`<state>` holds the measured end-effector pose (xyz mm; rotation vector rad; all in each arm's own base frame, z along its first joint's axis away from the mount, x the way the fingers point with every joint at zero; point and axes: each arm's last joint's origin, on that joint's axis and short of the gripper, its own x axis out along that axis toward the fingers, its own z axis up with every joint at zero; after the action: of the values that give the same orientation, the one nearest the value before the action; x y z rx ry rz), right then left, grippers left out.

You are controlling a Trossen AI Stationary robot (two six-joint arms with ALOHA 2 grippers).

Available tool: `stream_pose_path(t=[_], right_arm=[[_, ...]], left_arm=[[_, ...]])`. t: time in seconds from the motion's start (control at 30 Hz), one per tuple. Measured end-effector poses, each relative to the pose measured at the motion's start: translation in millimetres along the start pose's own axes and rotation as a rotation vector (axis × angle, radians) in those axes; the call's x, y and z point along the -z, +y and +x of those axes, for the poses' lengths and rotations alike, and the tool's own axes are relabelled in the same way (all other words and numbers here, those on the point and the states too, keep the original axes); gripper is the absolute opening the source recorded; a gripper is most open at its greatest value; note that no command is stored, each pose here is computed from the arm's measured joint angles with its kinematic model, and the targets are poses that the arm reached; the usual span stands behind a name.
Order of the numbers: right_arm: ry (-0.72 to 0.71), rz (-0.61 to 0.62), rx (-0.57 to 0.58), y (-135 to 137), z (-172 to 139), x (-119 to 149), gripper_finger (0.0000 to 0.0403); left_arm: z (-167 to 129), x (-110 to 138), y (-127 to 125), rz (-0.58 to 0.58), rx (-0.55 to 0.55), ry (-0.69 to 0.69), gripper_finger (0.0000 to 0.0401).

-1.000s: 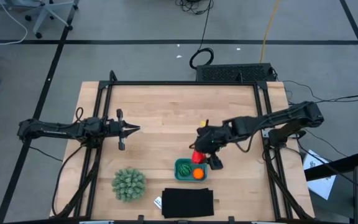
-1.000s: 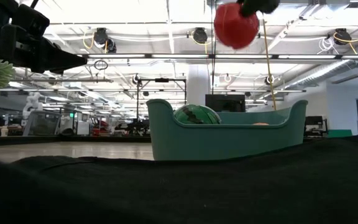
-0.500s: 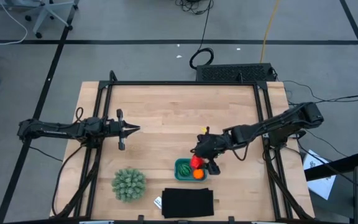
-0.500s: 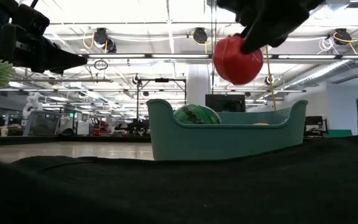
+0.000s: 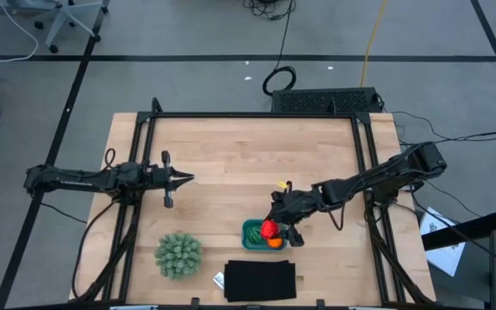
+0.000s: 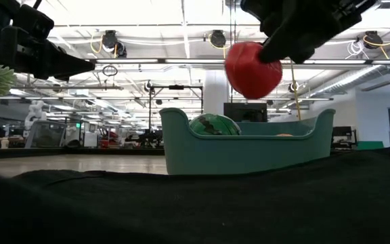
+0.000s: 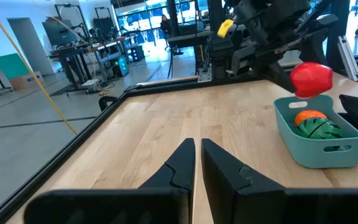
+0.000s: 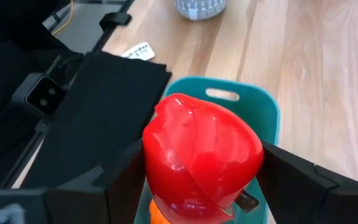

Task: Pick and placing Produce into tupperware
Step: Put the red apple into the blue bin

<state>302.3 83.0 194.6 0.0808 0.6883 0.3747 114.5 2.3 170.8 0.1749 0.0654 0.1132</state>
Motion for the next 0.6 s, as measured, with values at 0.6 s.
stream_pose_path(t=[0.6], right_arm=[[0.086, -0.029, -0.014, 0.6, 29.4, 23.5, 0.0265]], left_arm=[[0.0, 0.3, -0.1, 0.001, 0.001, 0.004, 0.0033]])
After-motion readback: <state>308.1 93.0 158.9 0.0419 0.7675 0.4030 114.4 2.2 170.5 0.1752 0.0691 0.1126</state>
